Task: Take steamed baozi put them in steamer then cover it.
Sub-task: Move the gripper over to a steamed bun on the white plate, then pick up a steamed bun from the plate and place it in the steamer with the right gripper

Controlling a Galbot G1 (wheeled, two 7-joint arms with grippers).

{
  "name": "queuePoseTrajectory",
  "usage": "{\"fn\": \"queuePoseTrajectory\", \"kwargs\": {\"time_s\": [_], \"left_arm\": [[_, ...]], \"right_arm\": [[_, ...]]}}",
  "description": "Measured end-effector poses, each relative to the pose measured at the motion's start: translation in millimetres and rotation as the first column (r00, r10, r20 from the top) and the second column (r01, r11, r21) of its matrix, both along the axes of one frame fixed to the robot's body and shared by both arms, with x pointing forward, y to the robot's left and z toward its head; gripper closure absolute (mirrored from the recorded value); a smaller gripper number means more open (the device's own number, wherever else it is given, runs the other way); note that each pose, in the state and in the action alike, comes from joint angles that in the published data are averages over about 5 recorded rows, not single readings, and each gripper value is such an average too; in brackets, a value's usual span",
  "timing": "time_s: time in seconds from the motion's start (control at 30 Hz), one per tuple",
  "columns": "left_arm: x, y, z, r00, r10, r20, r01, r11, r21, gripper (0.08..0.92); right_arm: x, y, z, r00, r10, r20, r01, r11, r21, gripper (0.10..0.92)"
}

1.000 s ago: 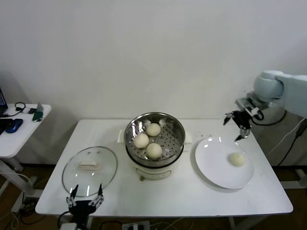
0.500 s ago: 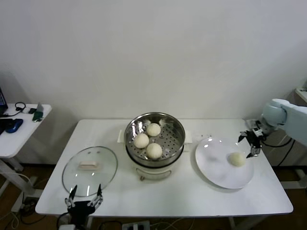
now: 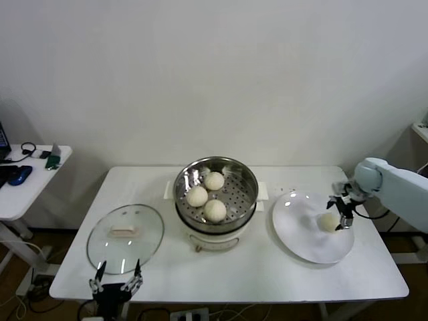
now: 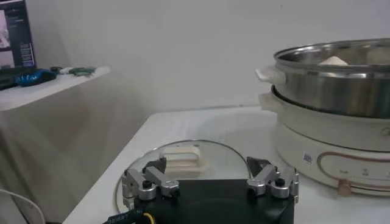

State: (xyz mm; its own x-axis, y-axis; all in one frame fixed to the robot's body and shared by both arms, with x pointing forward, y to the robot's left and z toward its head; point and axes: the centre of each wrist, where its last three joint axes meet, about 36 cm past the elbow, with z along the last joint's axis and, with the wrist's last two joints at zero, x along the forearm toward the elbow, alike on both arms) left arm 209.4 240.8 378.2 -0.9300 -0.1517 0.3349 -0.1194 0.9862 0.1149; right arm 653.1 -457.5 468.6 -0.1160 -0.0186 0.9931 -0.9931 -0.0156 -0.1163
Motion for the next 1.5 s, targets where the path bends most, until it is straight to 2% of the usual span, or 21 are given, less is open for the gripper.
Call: {"fn": "queuePoseTrajectory", "kwargs": {"time_s": [0.1,0.33,0.53,0.67,0.83,1.0,1.13,1.3,1.5], "left_arm": [[0.2,-0.2,0.0,1.0000,0.001,0.002,-0.001,1.000,0.000,0.177],[1.6,-0.3,0.5,1.0000,0.003,0.006,-0.003,1.000,0.001,0.177],[2.6,-0.1,1.1,0.9999,0.006,0.009,-0.006,1.000,0.002,0.177],[5.0,-1.0,3.3,0.9998,0.006,0.020,-0.006,1.000,-0.002,0.177],[7.8,-2.7,7.0,0.9995,0.001,0.033,-0.001,1.000,-0.008,0.177],[10.5,-3.2,8.8,0.9991,0.000,0.042,0.001,1.000,-0.013,0.177],[11.9,-3.2,9.9,0.9990,-0.002,0.044,0.003,1.000,-0.017,0.177],[12.2,-1.1,10.6,0.9990,0.000,0.045,0.001,1.000,-0.016,0.177],[11.5,2.8,10.7,0.9990,0.008,0.044,-0.008,1.000,-0.014,0.177]], "right_arm": [[0.6,-0.3,-4.1,1.000,-0.004,0.000,0.004,1.000,-0.006,0.223],[1.4,-0.8,-5.7,1.000,-0.009,0.000,0.009,1.000,-0.008,0.344],[3.9,1.1,11.7,1.000,-0.012,0.009,0.012,1.000,0.002,0.371],[11.4,11.2,47.9,0.999,0.007,0.033,-0.008,1.000,0.022,0.369],[25.2,38.8,121.8,0.995,0.046,0.086,-0.051,0.997,0.058,0.369],[31.8,84.1,206.4,0.983,0.092,0.157,-0.109,0.988,0.105,0.369],[28.4,131.3,253.6,0.972,0.130,0.195,-0.162,0.975,0.155,0.369],[18.8,192.7,280.0,0.960,0.183,0.213,-0.226,0.953,0.199,0.369],[12.5,246.1,268.0,0.952,0.234,0.198,-0.274,0.939,0.206,0.369]]}}
